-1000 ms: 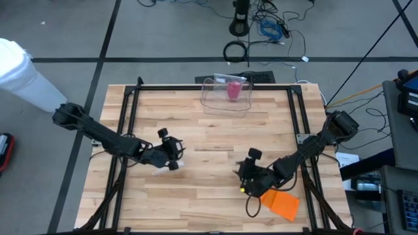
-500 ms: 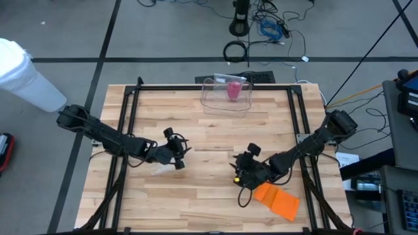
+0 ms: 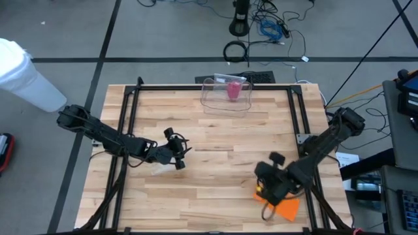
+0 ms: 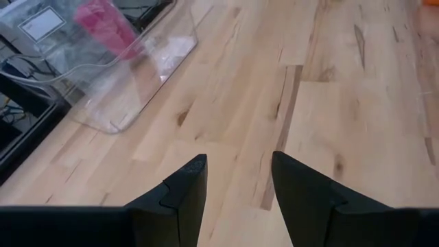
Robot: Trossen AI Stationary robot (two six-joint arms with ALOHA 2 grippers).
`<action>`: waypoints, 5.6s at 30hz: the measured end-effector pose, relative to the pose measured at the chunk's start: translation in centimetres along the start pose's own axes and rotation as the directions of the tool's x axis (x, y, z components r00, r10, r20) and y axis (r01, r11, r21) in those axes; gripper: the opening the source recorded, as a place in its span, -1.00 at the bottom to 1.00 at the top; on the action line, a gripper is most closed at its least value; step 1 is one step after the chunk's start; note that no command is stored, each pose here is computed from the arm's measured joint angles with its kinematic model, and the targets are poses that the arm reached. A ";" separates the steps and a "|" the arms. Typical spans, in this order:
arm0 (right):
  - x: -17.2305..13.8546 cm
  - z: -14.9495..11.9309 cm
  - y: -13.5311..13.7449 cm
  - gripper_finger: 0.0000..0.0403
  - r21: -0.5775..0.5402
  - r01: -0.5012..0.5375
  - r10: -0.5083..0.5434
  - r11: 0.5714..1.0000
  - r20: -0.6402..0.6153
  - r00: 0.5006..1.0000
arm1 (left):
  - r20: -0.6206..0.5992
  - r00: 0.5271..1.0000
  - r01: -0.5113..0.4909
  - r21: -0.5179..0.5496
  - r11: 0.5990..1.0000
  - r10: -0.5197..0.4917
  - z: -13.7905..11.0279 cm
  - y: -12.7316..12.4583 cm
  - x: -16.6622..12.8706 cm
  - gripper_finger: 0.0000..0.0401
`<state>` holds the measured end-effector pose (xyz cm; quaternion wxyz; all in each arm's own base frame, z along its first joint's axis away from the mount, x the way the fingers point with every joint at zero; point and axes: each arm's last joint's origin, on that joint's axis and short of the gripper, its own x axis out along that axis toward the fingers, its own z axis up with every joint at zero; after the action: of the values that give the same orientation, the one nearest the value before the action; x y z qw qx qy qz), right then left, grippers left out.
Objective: Roll bandage
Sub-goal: Roll the orange bandage
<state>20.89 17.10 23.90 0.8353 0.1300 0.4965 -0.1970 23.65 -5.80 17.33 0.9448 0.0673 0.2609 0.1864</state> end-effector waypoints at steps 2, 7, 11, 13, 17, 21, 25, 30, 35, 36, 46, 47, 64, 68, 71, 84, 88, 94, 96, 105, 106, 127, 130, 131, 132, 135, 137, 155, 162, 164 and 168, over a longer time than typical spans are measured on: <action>-0.7 -0.8 0.8 -0.98 0.020 -0.078 0.079 0.997 -0.077 0.994 | 0.003 1.000 0.000 -0.002 1.000 0.000 0.0 0.0 0.0 -0.15; 0.6 -3.4 1.5 -0.99 0.069 -0.047 0.062 0.997 -0.240 0.969 | 0.012 1.000 0.003 -0.010 1.000 -0.003 0.1 0.0 0.0 -0.15; 2.6 -5.3 1.8 -0.99 0.067 0.017 0.008 0.998 -0.353 0.936 | 0.013 1.000 0.004 -0.011 1.000 -0.004 0.2 0.0 0.0 -0.15; 3.3 -5.8 2.1 -1.00 0.059 0.024 0.000 0.998 -0.380 0.925 | 0.017 1.000 0.005 -0.014 1.000 -0.004 0.2 0.0 0.0 -0.15; 4.6 -6.0 3.2 -1.00 0.024 -0.038 0.044 0.999 -0.389 0.920 | 0.036 0.999 0.007 0.001 1.000 -0.007 0.4 -0.1 0.0 -0.15; 6.0 -5.4 3.9 -1.00 -0.002 -0.089 0.081 0.996 -0.373 0.924 | 0.057 0.998 0.010 0.002 1.000 -0.010 0.7 -0.1 0.0 -0.15; 7.3 -4.7 4.0 -1.00 -0.030 -0.107 0.089 0.994 -0.371 0.925 | 0.058 0.998 0.010 0.007 1.000 -0.010 0.7 -0.1 0.0 -0.15; 8.3 -3.4 3.9 -1.00 -0.074 -0.119 0.091 0.990 -0.309 0.947 | 0.057 0.998 0.010 0.008 1.000 -0.010 0.7 -0.1 0.0 -0.15; 9.1 -1.4 3.8 -1.00 -0.135 -0.138 0.111 0.981 -0.190 0.975 | 0.056 0.998 0.010 0.008 1.000 -0.010 0.7 -0.1 0.0 -0.15; 9.3 -1.0 3.8 -1.00 -0.141 -0.151 0.125 0.978 -0.179 0.976 | 0.056 0.998 0.010 0.008 1.000 -0.010 0.7 -0.1 0.0 -0.15; 9.7 1.0 3.2 -1.00 -0.169 -0.150 0.122 0.974 -0.166 0.979 | 0.056 0.998 0.010 0.009 1.000 -0.010 0.6 -0.1 0.0 -0.15; 9.2 1.0 3.5 -1.00 -0.175 -0.155 0.126 0.972 -0.167 0.978 | 0.056 0.998 0.010 0.010 1.000 -0.010 0.7 -0.1 0.0 -0.15; 1.5 -5.4 3.9 -1.00 -0.108 0.222 -0.242 0.969 -0.241 0.940 | 0.121 0.943 0.305 0.063 0.950 -0.311 1.4 -1.3 0.0 -0.15; 1.4 -6.5 3.7 -1.00 -0.056 0.255 -0.262 0.965 -0.192 0.946 | 0.169 0.918 0.348 0.096 0.933 -0.360 1.5 -2.1 0.8 -0.15; 2.2 -7.6 2.8 -1.00 0.011 0.317 -0.309 0.948 -0.199 0.930 | 0.177 0.916 0.342 0.119 0.932 -0.359 1.1 -2.6 1.7 -0.15; 7.3 -8.4 1.4 -1.00 0.098 0.208 -0.202 0.973 -0.073 0.977 | 0.153 0.896 0.397 0.142 0.907 -0.417 1.5 -3.4 4.0 -0.15; 8.3 -6.9 1.6 -1.00 0.071 0.165 -0.162 0.984 -0.054 0.985 | 0.122 0.901 0.398 0.153 0.905 -0.417 1.2 -4.1 5.1 -0.15; 9.4 -4.2 2.1 -1.00 0.054 0.092 -0.096 0.994 0.068 0.993 | 0.092 0.883 0.443 0.165 0.881 -0.461 1.0 -5.2 6.4 -0.15; 9.8 -3.4 2.1 -1.00 0.068 0.077 -0.084 0.995 0.101 0.991 | 0.086 0.866 0.475 0.172 0.863 -0.493 1.0 -5.4 6.5 -0.15; 10.5 -1.9 1.7 -1.00 0.109 0.071 -0.081 0.991 0.091 0.993 | 0.094 0.791 0.564 0.271 0.780 -0.605 1.0 -6.4 5.9 -0.15; 10.5 -2.0 1.6 -1.00 0.100 0.079 -0.087 0.992 0.078 0.993 | 0.099 0.782 0.569 0.288 0.770 -0.615 1.1 -6.6 5.8 -0.15; 10.3 -1.7 3.3 -1.00 0.110 -0.082 0.067 0.991 0.131 0.989 | 0.202 0.758 0.527 0.369 0.765 -0.620 0.0 -8.8 6.8 -0.15; 10.5 -0.9 3.3 -1.00 0.181 -0.108 0.082 0.977 0.147 0.986 | 0.198 0.759 0.528 0.369 0.765 -0.620 0.0 -8.8 6.8 -0.15; 10.6 -0.7 3.2 -1.00 0.209 -0.116 0.086 0.971 0.147 0.985 | 0.195 0.760 0.529 0.369 0.764 -0.620 0.0 -8.8 6.8 -0.15; 10.8 -0.4 3.2 -1.00 0.236 -0.126 0.094 0.964 0.141 0.986 | 0.194 0.760 0.529 0.369 0.764 -0.620 0.0 -8.8 6.8 -0.15; 11.7 -0.2 3.3 -1.00 0.298 -0.164 0.150 0.940 0.070 0.986 | 0.187 0.762 0.531 0.369 0.763 -0.620 -0.1 -8.8 6.8 -0.15; 12.2 -0.4 3.5 -1.00 0.319 -0.175 0.185 0.931 0.001 0.983 | 0.176 0.764 0.533 0.368 0.761 -0.620 -0.2 -8.8 6.8 -0.15; 6.8 -2.1 3.5 -1.00 0.339 -0.082 0.123 0.937 -0.101 0.987 | 0.260 0.646 0.626 0.357 0.693 -0.718 2.9 -11.2 6.2 -0.15; 7.7 -4.0 5.6 -1.00 0.357 -0.161 0.245 0.920 -0.203 0.948 | 0.214 0.660 0.633 0.358 0.686 -0.720 1.9 -12.4 7.7 -0.15; 8.4 -4.4 5.9 -1.00 0.369 -0.149 0.253 0.917 -0.251 0.934 | 0.215 0.665 0.628 0.355 0.692 -0.715 1.9 -12.5 8.1 -0.15; 9.4 -4.8 6.8 -1.00 0.400 -0.173 0.314 0.900 -0.319 0.894 | 0.220 0.673 0.621 0.350 0.702 -0.706 2.1 -12.4 8.5 -0.15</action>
<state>24.29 23.22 13.47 0.7047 0.3785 0.5816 -0.1481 35.43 -14.03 12.34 0.9609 0.1144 0.1222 -0.2206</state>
